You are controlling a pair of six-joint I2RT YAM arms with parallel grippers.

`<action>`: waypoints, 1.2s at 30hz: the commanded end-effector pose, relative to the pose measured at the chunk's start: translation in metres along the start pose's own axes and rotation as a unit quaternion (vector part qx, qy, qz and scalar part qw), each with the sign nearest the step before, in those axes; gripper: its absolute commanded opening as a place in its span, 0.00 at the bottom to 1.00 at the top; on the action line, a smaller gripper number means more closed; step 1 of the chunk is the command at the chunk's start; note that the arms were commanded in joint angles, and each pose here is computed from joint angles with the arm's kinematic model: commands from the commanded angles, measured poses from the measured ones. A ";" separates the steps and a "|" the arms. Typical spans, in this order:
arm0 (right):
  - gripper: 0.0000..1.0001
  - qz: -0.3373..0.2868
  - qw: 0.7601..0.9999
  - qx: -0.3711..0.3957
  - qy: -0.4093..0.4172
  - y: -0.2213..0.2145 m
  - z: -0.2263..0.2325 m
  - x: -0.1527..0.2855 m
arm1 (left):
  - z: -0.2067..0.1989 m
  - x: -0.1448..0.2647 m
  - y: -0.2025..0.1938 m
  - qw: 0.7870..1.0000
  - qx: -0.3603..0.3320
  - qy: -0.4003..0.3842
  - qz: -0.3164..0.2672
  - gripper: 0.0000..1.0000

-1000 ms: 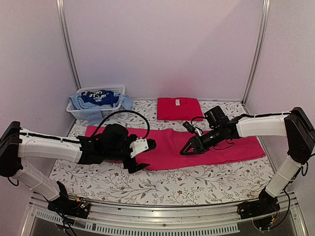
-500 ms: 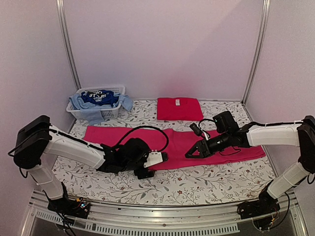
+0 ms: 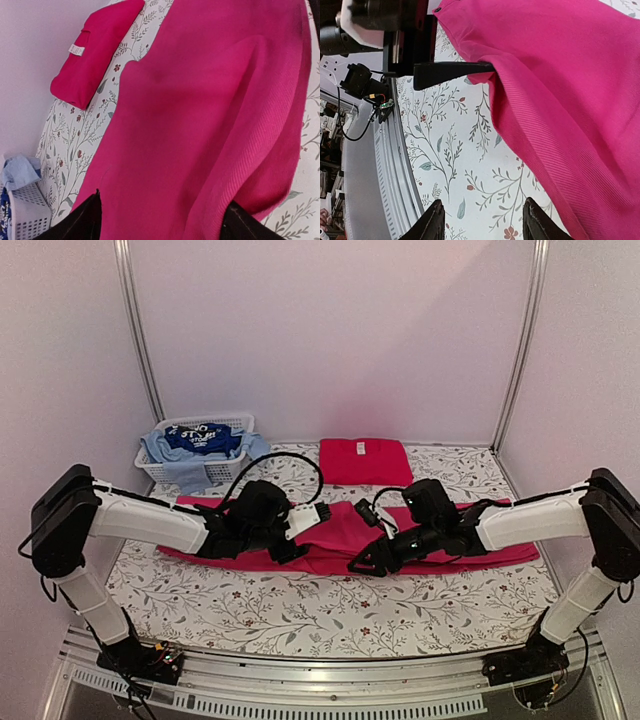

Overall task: Fold and stack the mixed laundry pile
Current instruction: Smooth out the rectangle-folded trousers at the center of the board.

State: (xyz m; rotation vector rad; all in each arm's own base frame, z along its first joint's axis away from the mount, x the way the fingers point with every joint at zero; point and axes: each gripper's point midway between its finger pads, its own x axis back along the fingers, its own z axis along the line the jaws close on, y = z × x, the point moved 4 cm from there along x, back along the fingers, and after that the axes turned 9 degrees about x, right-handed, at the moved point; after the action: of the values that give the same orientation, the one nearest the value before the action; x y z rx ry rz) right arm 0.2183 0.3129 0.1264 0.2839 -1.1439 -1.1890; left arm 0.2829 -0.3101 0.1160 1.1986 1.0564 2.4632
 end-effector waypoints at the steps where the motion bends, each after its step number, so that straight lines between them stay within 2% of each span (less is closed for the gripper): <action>1: 0.52 -0.016 0.997 0.075 -0.012 0.023 0.010 -0.036 | 0.015 -0.014 0.002 0.999 0.031 -0.007 -0.002 0.78; 5: 0.53 -0.015 0.993 0.119 -0.017 0.030 0.016 -0.063 | 0.019 -0.022 0.004 0.997 0.064 -0.042 -0.009 0.77; 11: 0.56 -0.034 0.986 0.161 -0.025 0.036 0.012 -0.080 | 0.038 -0.032 -0.001 0.991 0.114 -0.069 -0.010 0.76; 23: 0.55 -0.015 0.979 0.198 -0.047 0.033 -0.009 -0.120 | 0.047 -0.043 -0.017 0.986 0.145 -0.077 0.004 0.75; 29: 0.50 -0.001 0.978 0.206 -0.014 0.031 -0.007 -0.136 | 0.061 -0.039 -0.014 0.983 0.168 -0.070 0.002 0.77; 36: 0.44 0.017 0.976 0.216 0.008 0.021 -0.005 -0.153 | 0.103 -0.012 -0.010 0.971 0.236 -0.042 -0.015 0.81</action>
State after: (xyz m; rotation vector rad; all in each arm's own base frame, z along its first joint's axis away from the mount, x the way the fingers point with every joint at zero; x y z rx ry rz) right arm 0.2541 0.4383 0.0641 0.5710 -1.4079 -0.9489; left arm 0.3507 -0.2810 0.1063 1.4724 1.5064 2.2052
